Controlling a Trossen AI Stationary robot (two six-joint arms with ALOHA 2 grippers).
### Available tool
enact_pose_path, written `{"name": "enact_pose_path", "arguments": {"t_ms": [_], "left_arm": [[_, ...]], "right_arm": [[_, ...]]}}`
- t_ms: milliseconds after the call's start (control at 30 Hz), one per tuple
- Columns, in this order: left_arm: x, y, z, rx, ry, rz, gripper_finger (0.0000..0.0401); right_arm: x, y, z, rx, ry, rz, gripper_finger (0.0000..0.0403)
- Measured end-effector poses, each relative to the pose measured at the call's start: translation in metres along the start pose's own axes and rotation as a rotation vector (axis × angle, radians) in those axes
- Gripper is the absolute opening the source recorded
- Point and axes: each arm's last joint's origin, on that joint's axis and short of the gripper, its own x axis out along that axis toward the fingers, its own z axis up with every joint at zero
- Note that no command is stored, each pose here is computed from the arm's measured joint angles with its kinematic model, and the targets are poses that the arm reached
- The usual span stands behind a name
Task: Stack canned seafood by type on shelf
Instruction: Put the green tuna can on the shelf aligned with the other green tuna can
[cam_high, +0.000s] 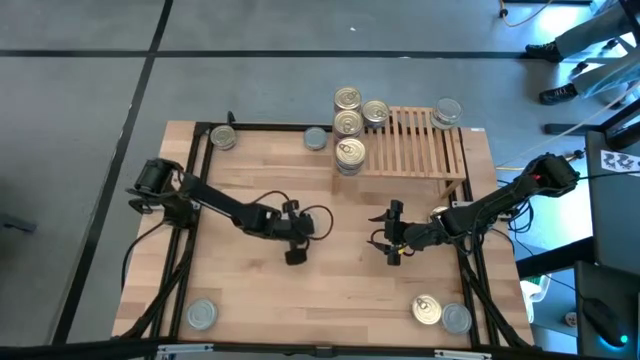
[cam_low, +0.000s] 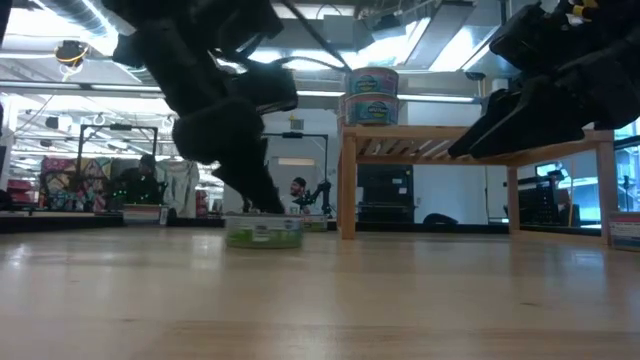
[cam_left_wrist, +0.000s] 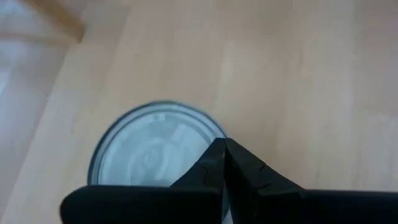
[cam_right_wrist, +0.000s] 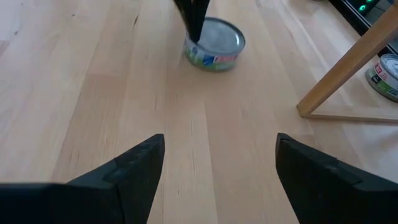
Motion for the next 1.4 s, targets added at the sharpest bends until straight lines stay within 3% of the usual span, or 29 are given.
{"name": "enact_pose_path", "arguments": {"t_ms": [267,400,667,1067,1233,1400], "left_arm": [[0.007,-0.021,0.009,0.009,-0.160,-0.126,0.0004],[-0.002,-0.030,0.014,0.091,-0.212,-0.186,0.0004],[-0.008,-0.039,0.014,0.277,-0.249,-0.180,0.0008],[-0.008,-0.039,0.015,0.490,-0.273,-0.149,0.0134],[-0.008,-0.039,0.015,0.506,-0.275,-0.144,0.0158],[-0.006,-0.027,0.019,0.349,-0.264,-0.116,0.0162]], "right_arm": [[0.000,0.000,0.000,0.001,-0.002,0.000,0.0293],[0.000,0.000,0.000,0.001,-0.001,0.000,0.0293],[0.000,0.000,0.000,0.000,0.001,0.000,0.0293],[0.000,0.000,0.000,-0.001,0.001,0.000,0.0293],[0.000,0.000,0.000,-0.001,0.001,0.000,0.0293],[0.000,0.000,0.000,-0.001,0.001,0.000,0.0293]]}}
